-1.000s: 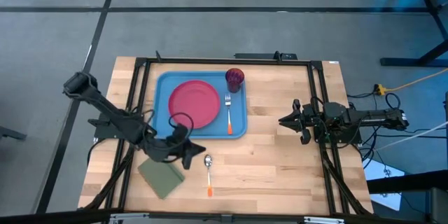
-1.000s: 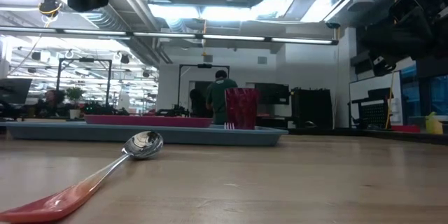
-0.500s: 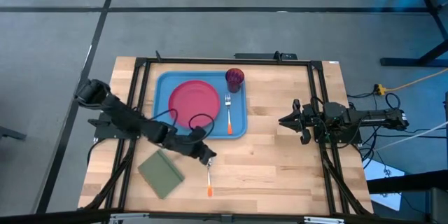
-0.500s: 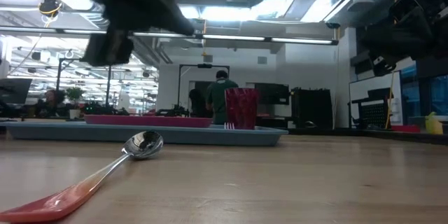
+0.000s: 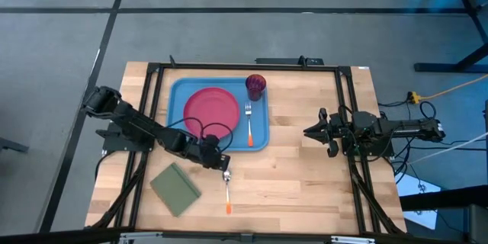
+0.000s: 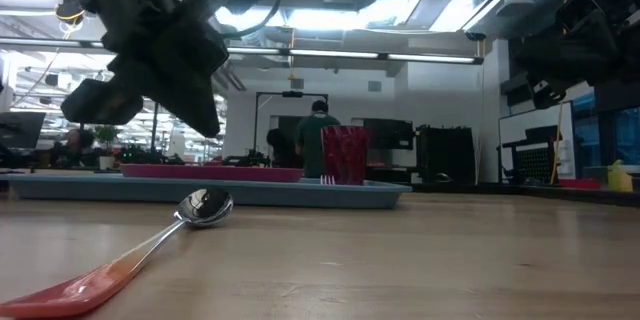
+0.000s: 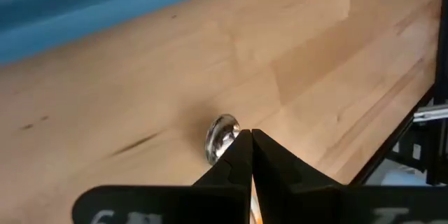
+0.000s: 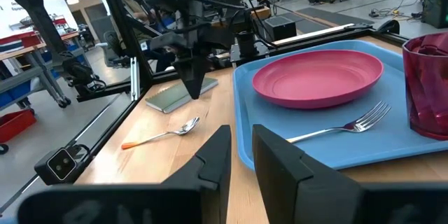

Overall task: Pick and place plate/cup/fork/spoon on tray
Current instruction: Put the orange spoon into the blue tray beside the pink plate

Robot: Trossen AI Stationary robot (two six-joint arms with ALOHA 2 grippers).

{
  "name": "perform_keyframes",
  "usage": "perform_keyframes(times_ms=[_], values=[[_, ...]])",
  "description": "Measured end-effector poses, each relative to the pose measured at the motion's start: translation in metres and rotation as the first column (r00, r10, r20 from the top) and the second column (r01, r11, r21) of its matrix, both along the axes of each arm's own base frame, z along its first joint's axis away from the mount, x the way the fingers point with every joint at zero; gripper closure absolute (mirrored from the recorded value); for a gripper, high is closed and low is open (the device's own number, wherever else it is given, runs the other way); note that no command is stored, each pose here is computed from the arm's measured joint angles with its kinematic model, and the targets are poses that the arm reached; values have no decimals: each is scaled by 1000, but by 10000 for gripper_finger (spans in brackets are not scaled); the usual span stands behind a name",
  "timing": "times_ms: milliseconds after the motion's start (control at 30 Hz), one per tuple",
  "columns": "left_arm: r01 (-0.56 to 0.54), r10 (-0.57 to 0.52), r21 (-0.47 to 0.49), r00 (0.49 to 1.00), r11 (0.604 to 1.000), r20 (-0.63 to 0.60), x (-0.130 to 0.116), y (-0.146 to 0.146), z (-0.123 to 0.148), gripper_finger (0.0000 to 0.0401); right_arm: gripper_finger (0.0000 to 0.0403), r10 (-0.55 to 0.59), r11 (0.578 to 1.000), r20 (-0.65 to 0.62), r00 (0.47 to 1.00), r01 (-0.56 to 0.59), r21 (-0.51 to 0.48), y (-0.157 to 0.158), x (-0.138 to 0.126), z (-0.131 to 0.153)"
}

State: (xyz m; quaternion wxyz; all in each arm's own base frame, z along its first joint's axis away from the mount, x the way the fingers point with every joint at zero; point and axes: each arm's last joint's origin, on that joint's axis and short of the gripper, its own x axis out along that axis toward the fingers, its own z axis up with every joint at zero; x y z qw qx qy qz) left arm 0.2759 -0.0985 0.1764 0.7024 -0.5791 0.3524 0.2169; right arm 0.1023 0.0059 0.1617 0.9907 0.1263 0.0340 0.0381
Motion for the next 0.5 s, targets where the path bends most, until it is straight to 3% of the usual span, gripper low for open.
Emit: perform_keyframes(times_ms=[133,333,500], values=[[6,-7,10,999,1000,38,5,-4,9,401,338,0,1000,0,1000,0,0,0,0,0],[-35,20,113,991,993,132,10,-12,24,401,338,0,1000,0,1000,0,0,0,0,0],[-59,-24,239,944,969,328,25,-33,72,401,338,0,1000,0,1000,0,0,0,0,0]])
